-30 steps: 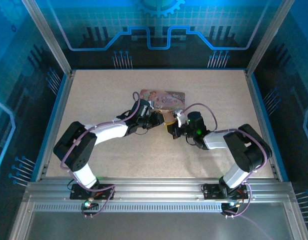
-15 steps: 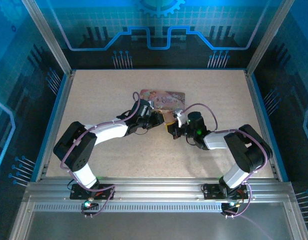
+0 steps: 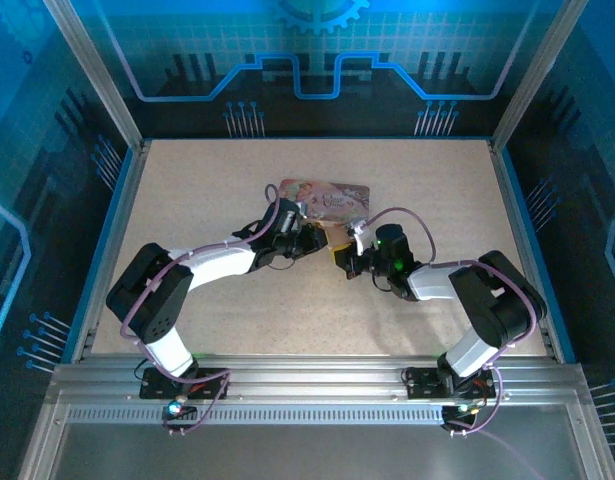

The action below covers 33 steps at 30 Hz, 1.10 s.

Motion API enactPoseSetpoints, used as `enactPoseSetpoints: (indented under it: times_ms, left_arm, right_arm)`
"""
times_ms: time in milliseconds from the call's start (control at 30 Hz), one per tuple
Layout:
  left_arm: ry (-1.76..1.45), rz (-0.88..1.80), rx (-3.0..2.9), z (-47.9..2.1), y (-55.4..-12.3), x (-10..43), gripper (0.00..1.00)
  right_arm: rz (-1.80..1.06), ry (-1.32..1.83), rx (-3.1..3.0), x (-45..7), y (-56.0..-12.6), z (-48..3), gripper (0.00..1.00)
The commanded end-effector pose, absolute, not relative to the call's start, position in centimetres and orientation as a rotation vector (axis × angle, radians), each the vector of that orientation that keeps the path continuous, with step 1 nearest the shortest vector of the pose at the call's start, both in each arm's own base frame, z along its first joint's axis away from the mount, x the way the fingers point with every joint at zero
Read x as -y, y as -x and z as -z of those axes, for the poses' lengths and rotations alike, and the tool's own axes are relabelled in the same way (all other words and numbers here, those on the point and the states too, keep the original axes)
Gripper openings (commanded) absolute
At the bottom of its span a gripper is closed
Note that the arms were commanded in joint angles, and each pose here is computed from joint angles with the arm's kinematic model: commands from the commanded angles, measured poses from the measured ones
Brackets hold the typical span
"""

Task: Unlock a padlock with a key

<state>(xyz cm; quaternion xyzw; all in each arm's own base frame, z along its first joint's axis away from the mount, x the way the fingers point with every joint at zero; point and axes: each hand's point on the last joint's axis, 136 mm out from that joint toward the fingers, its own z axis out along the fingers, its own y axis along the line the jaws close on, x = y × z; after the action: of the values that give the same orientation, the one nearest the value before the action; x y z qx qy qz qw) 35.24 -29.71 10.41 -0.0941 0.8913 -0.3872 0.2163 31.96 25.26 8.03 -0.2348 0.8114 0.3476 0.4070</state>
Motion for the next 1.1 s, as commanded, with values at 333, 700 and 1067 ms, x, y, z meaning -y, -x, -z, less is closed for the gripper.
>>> enactPoseSetpoints:
  times_ms: [333, 700, 1067]
  left_arm:
    - [0.204, 1.204, -2.397, -14.3, -34.9, 31.3, 0.17]
    - [0.189, 1.210, -2.417, -14.6, -34.2, 31.2, 0.17]
    - [0.199, 1.198, -2.407, -15.1, -34.6, 30.8, 0.17]
  right_arm:
    - [-0.909, 0.644, -1.941, -26.5, -32.5, -9.8, 0.00]
    - [-0.901, 0.684, -1.902, -26.6, -32.8, -10.5, 0.00]
    - [-0.902, 0.705, -1.939, -26.0, -31.3, -9.3, 0.00]
